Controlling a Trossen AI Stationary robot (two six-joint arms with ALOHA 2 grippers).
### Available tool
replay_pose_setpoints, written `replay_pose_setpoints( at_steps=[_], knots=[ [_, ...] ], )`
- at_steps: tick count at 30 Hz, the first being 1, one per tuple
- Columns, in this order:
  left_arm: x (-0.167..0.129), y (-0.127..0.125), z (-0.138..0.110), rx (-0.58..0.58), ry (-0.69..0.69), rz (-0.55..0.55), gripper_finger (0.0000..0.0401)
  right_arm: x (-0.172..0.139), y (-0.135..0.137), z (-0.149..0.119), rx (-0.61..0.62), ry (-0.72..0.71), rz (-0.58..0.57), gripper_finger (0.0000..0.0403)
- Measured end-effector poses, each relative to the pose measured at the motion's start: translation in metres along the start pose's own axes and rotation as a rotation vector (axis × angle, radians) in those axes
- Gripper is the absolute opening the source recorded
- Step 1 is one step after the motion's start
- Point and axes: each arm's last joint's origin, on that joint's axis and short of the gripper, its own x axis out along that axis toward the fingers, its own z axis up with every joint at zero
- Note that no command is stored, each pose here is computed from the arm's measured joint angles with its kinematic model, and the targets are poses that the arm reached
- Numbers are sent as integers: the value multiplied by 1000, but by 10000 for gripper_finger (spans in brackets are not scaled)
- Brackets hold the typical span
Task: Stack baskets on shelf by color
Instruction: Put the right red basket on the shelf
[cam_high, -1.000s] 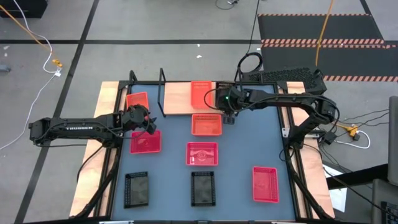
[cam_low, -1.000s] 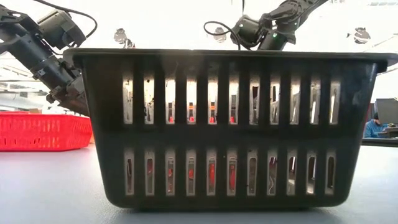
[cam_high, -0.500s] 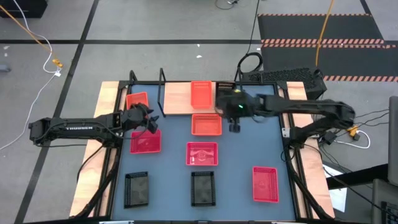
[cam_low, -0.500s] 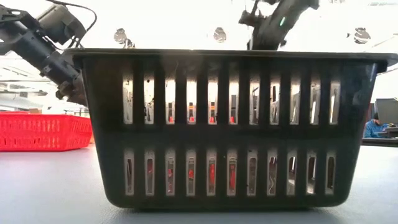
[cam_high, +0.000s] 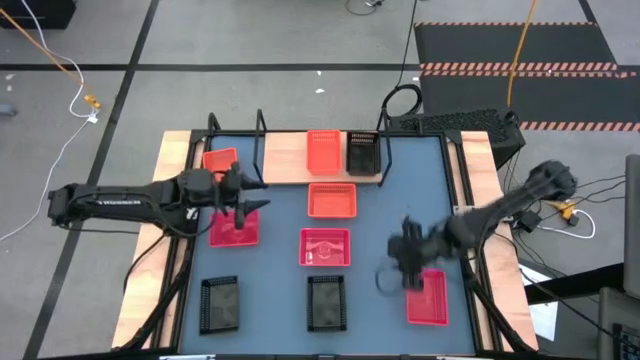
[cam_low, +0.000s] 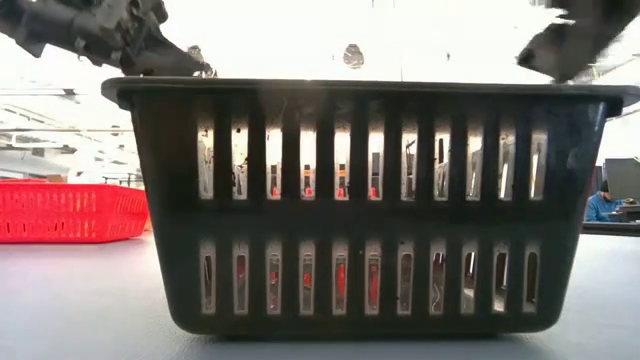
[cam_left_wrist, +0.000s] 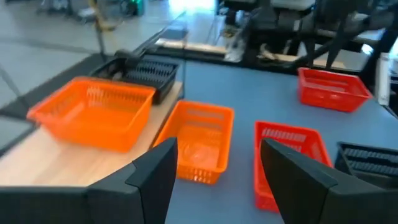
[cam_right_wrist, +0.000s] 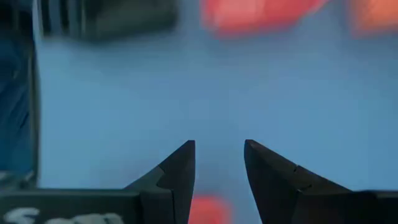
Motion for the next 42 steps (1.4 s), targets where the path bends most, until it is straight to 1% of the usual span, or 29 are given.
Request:
replay_pose_setpoints(
  at_steps=[3,5,7,13,17,20,22,25,29,34,39,42],
  knots=[
    [-1,-6,7,73,-22,-34,232,20,22,-22,85,116,27,130],
    [-3,-9,13,123,-51,-50,232,28,35,-33,137,182,34,130],
    [-4,-11,21,169,-99,-60,232,32,45,-42,183,215,22,130],
    [-7,-18,33,356,-240,-153,232,23,69,-52,247,218,51,130],
    [-8,-19,38,468,-302,-140,232,16,73,-52,234,200,51,130],
    [-9,-19,40,563,-331,-121,232,16,73,-52,242,197,50,130],
    [-9,-19,40,607,-340,-112,232,18,76,-52,236,183,55,130],
    [-10,-19,43,648,-367,-98,232,23,85,-57,210,174,83,126],
    [-10,-19,45,685,-399,-88,232,29,100,-64,186,167,143,105],
    [-8,-21,47,726,-434,-105,232,36,105,-73,148,137,111,81],
    [0,-22,48,765,-454,-107,232,40,108,-80,151,156,85,80],
    [6,-22,46,782,-442,-103,232,41,108,-82,162,138,71,80]
  ],
)
